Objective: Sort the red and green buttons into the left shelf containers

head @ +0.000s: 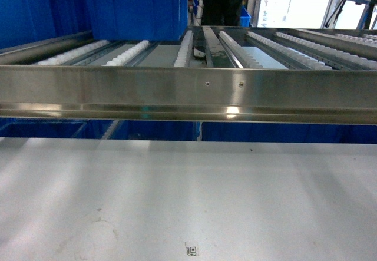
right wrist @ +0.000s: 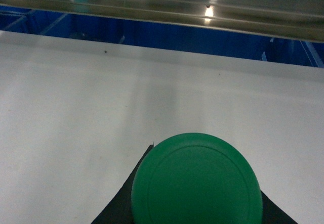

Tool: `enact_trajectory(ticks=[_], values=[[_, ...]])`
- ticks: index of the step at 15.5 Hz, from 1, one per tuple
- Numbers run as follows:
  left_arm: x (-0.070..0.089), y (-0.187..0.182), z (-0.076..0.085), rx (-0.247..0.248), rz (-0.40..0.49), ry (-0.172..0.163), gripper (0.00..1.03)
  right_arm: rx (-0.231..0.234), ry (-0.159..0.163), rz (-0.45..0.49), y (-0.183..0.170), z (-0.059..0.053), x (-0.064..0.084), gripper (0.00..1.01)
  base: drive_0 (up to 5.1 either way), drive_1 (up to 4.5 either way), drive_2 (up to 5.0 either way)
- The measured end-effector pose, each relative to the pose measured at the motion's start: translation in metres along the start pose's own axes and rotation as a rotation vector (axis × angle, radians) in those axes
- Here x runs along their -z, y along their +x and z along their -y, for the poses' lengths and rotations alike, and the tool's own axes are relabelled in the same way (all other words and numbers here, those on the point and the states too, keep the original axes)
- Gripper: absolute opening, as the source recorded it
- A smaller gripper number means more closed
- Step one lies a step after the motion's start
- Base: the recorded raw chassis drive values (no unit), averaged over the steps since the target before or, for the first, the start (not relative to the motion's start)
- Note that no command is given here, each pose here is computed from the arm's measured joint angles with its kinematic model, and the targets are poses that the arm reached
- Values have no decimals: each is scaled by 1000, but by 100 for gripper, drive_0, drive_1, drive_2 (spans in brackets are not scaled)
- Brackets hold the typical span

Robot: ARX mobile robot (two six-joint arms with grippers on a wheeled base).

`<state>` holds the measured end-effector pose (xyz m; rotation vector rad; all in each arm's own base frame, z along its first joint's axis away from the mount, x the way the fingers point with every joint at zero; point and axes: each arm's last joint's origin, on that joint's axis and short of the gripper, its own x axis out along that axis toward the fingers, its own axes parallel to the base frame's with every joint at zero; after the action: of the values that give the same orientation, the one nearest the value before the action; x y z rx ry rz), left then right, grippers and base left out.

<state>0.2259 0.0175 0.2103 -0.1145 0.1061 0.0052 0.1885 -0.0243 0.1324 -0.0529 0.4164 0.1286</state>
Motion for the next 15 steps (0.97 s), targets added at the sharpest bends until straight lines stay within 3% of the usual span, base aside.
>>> enact_trajectory(ticks=[2,4,7,9,12,14,15], values=[[0,0,0,0,0,0,98,-53,-44,64,-26,-20,-3,26,0,0,0],[0,0,0,0,0,0,98,-79,-65,118,-44,-33,-3,26,0,0,0],[0,0,0,1,-1,0,98,-63,-76,143,-55,-42,4,26,0,0,0],[2,0,0,-10,-21,-2,98,-57,-73,143,-55,-42,4,26,0,0,0],[12,5,1,-97,-75,19,98,-57,-70,143,-55,-42,4,26,0,0,0],[34,17,-1,-185,-231,79,98,-57,-70,143,-55,-42,4,26,0,0,0],[43,22,-1,-202,-305,100,98,-57,-69,142,-55,-42,4,26,0,0,0]])
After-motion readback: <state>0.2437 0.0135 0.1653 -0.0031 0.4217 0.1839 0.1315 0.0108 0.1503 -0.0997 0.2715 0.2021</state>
